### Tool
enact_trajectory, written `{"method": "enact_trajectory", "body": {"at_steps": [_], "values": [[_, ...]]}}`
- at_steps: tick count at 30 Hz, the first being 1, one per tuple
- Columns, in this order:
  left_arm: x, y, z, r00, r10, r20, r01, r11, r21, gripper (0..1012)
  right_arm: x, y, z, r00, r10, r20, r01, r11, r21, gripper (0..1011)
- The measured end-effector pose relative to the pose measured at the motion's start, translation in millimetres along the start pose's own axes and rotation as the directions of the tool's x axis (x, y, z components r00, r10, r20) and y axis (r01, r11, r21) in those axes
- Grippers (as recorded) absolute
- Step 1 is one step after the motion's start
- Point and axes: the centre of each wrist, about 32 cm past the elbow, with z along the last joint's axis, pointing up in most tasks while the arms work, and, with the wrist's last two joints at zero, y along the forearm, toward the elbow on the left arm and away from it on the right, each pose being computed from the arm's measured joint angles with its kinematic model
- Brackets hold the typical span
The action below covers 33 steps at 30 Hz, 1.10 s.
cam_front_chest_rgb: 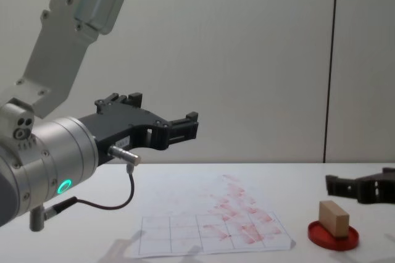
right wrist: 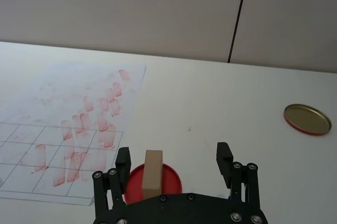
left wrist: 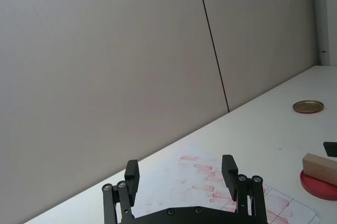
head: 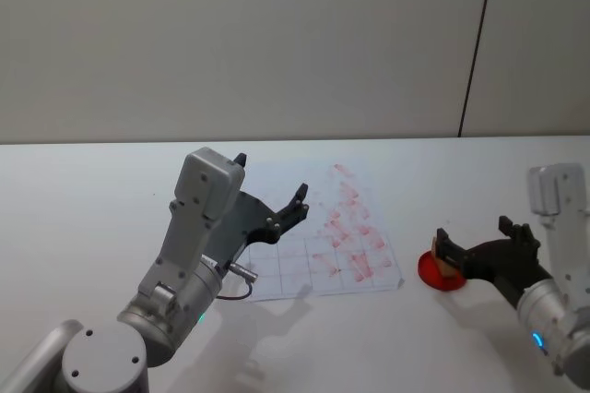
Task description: Use the one hand to pick up the stamp and affix it onto the A4 paper.
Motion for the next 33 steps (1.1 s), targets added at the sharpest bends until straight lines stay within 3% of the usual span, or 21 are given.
{"method": "enact_trajectory", "body": {"at_steps": [9,14,25,33], "values": [[0.0,0.0,0.0,1.0000,0.000,0.000,0.000,1.0000,0.000,993,-10.4,6.0,-2.2,1.000,0.008,-0.004,-0.008,0.999,-0.044,1001],[0.0,0.0,0.0,1.0000,0.000,0.000,0.000,1.0000,0.000,993,-14.9,7.7,-2.5,1.000,0.004,-0.006,-0.005,0.998,-0.060,922],[0.0,0.0,0.0,1.0000,0.000,0.000,0.000,1.0000,0.000,993,-21.8,11.9,-1.9,1.000,-0.012,0.001,0.012,0.995,-0.099,621],[0.0,0.0,0.0,1.0000,0.000,0.000,0.000,1.0000,0.000,993,-25.7,15.9,-1.1,0.999,-0.034,0.014,0.035,0.991,-0.127,336]]}}
